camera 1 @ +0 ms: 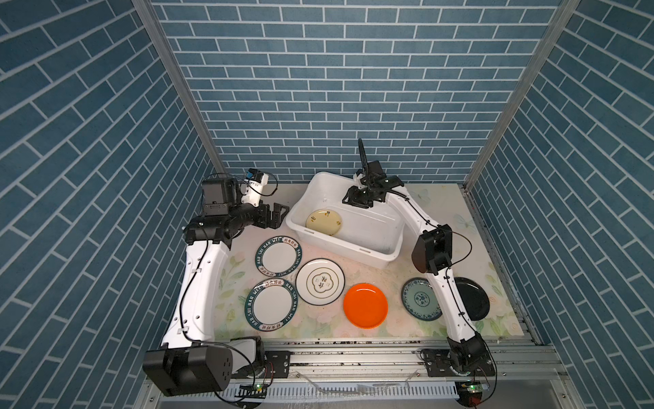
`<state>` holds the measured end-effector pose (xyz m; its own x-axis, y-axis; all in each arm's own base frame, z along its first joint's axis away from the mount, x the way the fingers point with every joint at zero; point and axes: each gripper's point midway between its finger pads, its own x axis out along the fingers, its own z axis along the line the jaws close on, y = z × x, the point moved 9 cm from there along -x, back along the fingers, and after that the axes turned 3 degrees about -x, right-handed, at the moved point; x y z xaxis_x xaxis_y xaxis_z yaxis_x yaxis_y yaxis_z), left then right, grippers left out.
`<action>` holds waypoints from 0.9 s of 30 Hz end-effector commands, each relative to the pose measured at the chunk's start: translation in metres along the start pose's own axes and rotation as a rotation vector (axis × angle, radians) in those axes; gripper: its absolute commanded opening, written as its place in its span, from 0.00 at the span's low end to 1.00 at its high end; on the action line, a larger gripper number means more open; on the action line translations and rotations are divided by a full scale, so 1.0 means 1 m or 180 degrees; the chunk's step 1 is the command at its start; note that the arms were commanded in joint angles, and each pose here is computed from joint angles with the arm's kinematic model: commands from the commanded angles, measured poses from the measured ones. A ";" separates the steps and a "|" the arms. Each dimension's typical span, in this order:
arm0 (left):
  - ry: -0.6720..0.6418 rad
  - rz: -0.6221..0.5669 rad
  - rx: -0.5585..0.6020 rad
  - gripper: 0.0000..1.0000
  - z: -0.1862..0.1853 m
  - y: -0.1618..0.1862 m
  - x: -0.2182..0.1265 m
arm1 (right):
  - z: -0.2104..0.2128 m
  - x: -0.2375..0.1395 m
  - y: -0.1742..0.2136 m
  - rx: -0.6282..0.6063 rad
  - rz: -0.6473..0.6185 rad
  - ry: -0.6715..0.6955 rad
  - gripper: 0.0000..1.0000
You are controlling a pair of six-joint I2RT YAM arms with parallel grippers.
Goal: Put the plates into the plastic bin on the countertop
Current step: 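Raise the right gripper out of the bin toward the black plate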
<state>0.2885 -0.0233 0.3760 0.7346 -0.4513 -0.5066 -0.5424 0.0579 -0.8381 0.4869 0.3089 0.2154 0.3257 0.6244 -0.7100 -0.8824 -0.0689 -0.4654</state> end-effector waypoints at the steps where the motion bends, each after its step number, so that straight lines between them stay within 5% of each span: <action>1: -0.0031 0.0011 0.0086 1.00 -0.003 -0.005 -0.004 | 0.024 -0.046 -0.015 -0.0254 -0.0235 -0.0064 0.49; 12: -0.0072 0.0020 0.0186 1.00 -0.003 -0.008 -0.007 | 0.039 -0.164 0.008 -0.0427 -0.0780 0.0516 0.50; 21: 0.0078 0.0059 0.0270 1.00 -0.010 -0.010 -0.008 | -0.066 -0.252 0.115 0.0663 -0.1281 0.1560 0.53; 27: 0.0174 0.0141 0.0344 1.00 -0.016 -0.008 -0.002 | -0.122 -0.275 0.189 0.1276 -0.1375 0.2141 0.62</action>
<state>0.2852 -0.0311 0.3870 0.7150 -0.4664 -0.5209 -0.5195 0.1442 -0.8422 0.2891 0.0486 0.2662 0.6642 0.0507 -0.7458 -0.7144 0.3368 -0.6133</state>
